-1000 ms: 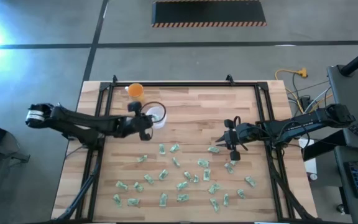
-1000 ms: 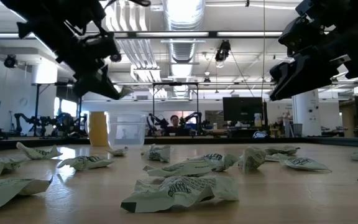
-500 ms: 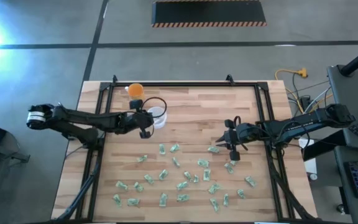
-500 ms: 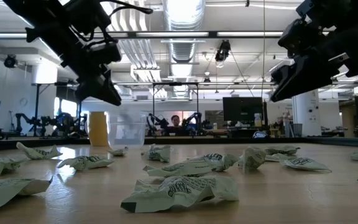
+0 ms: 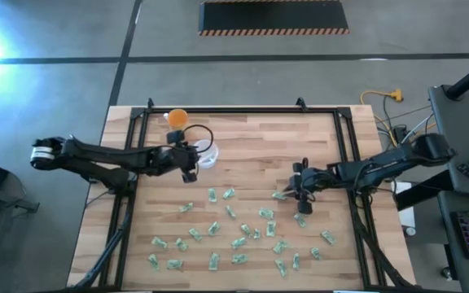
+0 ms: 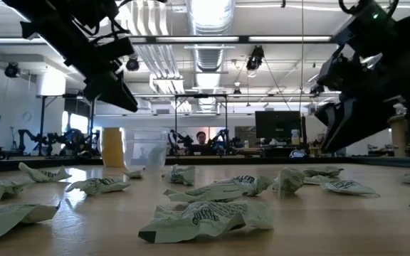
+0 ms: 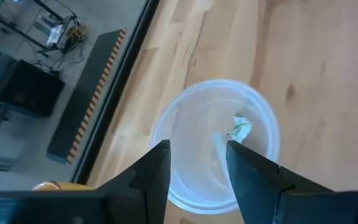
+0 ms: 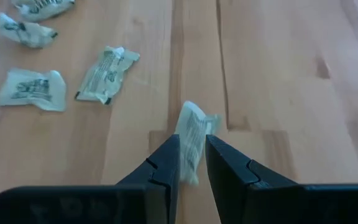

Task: Pick and place Stevia / Truvia into bins
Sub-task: Put the stevia packet into the transparent container

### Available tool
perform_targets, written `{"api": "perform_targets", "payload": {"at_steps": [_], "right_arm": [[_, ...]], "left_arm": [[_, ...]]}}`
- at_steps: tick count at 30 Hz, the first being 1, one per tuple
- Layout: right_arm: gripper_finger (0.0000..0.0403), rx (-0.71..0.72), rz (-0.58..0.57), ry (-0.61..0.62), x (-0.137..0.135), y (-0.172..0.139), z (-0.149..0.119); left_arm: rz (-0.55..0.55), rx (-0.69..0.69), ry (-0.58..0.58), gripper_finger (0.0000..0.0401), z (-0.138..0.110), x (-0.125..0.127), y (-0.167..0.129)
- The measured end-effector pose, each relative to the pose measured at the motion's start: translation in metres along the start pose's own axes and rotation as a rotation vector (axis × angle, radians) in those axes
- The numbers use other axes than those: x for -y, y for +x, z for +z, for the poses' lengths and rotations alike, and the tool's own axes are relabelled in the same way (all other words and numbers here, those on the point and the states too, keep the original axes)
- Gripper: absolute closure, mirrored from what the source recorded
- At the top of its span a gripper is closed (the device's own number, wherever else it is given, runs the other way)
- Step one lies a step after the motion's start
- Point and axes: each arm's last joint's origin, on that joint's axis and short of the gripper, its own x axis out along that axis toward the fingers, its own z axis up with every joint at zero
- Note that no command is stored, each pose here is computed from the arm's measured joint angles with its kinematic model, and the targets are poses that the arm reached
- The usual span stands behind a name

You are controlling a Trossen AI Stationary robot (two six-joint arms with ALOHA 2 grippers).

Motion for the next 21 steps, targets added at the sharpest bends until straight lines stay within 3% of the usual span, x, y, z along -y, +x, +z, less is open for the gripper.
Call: {"api": "perform_targets", "payload": {"at_steps": [17,21], "right_arm": [[0.0335,-0.103,-0.017,-0.018,-0.001,0.033,0.004],[0.0356,-0.114,-0.018,-0.046,-0.001,0.033,0.007]], "left_arm": [[-0.147,0.152,-0.070,0.0261,-0.006,0.012,-0.048],[-0.166,0.198,-0.090,0.0261,-0.004,0.012,-0.056]]}}
